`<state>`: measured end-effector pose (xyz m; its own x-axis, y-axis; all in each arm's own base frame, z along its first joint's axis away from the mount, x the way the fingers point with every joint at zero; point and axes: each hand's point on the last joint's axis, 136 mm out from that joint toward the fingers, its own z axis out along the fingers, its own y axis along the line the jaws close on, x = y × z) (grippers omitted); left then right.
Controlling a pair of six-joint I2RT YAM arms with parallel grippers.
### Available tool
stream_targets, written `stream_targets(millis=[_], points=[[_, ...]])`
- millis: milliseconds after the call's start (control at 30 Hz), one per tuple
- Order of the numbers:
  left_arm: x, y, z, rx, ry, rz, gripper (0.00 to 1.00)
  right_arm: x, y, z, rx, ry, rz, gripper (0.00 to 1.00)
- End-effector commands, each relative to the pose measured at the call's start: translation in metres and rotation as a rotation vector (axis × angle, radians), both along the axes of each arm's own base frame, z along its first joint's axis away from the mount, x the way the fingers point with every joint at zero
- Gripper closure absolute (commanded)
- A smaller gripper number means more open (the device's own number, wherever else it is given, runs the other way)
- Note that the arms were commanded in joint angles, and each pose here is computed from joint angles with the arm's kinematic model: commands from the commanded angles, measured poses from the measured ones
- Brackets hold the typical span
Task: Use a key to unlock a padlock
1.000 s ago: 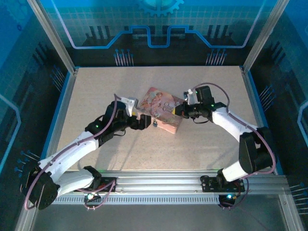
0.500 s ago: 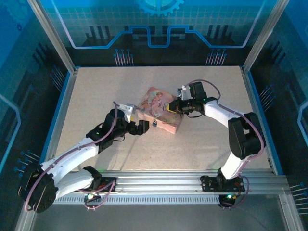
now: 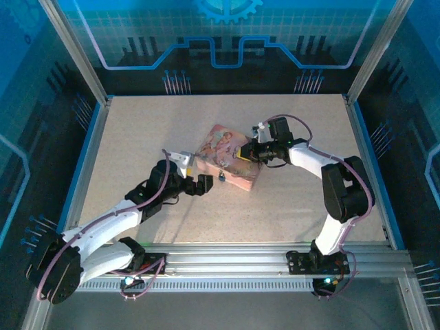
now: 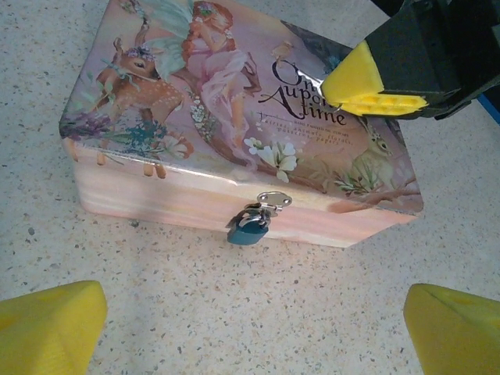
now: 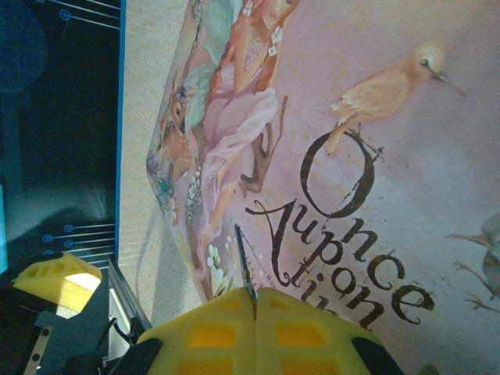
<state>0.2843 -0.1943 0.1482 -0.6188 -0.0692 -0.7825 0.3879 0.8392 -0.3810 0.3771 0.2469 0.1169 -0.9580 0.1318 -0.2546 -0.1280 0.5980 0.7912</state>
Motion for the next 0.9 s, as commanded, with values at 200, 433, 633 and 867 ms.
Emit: stream_targets(millis=[200, 433, 633, 867], points=[[0.007, -0.013, -0.010, -0.011, -0.020, -0.060, 0.01, -0.011, -0.003, -0.033, -0.041, 0.066, -0.004, 0.98], [0.016, -0.025, -0.024, -0.030, -0.038, -0.093, 0.01, -0.021, -0.009, -0.049, -0.074, 0.094, -0.004, 0.98], [0.021, -0.038, -0.032, -0.091, -0.064, -0.130, 0.01, -0.025, -0.011, -0.053, -0.085, 0.104, -0.002, 0.98], [0.025, -0.054, -0.044, -0.170, -0.050, -0.172, 0.04, -0.028, -0.012, -0.053, -0.095, 0.104, -0.001, 0.98]])
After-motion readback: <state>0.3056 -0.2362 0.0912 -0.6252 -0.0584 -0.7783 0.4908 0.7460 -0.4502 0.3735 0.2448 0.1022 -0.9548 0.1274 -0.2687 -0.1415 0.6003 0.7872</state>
